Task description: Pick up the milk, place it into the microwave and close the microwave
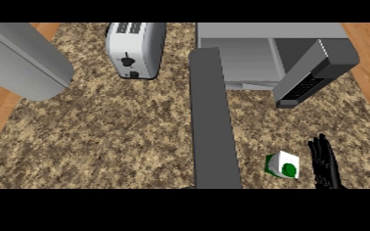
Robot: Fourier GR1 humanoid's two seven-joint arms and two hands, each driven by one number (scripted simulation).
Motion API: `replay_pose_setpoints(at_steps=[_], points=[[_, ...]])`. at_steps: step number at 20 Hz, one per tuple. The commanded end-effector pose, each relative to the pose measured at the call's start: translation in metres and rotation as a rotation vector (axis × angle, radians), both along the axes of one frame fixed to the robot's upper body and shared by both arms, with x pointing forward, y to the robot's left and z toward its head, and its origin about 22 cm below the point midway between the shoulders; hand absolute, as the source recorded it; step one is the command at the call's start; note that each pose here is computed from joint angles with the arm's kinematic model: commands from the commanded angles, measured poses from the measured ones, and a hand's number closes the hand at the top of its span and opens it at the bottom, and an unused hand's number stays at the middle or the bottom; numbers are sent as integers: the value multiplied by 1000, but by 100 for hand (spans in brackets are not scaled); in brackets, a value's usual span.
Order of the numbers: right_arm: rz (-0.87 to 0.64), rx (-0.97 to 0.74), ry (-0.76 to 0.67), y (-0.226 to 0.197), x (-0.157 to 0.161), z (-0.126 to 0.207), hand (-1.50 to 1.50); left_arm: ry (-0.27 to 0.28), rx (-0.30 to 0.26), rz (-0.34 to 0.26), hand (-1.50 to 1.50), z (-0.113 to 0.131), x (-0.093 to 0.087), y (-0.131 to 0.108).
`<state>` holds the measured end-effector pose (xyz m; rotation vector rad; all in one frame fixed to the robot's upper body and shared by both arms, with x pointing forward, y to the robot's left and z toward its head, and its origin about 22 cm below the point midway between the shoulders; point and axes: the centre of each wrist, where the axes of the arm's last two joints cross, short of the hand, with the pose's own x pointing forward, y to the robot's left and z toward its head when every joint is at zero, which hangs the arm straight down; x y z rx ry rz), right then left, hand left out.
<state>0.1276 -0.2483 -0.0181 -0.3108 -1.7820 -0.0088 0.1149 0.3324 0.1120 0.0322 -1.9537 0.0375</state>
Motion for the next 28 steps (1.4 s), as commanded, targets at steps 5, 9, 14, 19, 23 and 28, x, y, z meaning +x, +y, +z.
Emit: replay_pose_setpoints(at_steps=[5,9,14,19,23,28], points=[[-2,5,26,-18,-5,-48,-150,-7,18,-9,-150,0,-20,5],[-20,25,42,-36,-14,-70,-150,-9,-1,2,-150,3,-36,-1],[10,4,70,-46,-13,-97,-150,-10,12,-6,-150,3,0,21],[6,-6,36,-53,4,-109,-150,-2,-4,-14,-150,2,-5,1],[-15,-33,32,-51,34,-123,-150,1,-6,-14,-150,12,-9,4],[3,-36,50,-46,17,-142,-150,-6,-5,-24,-150,-10,-20,12]])
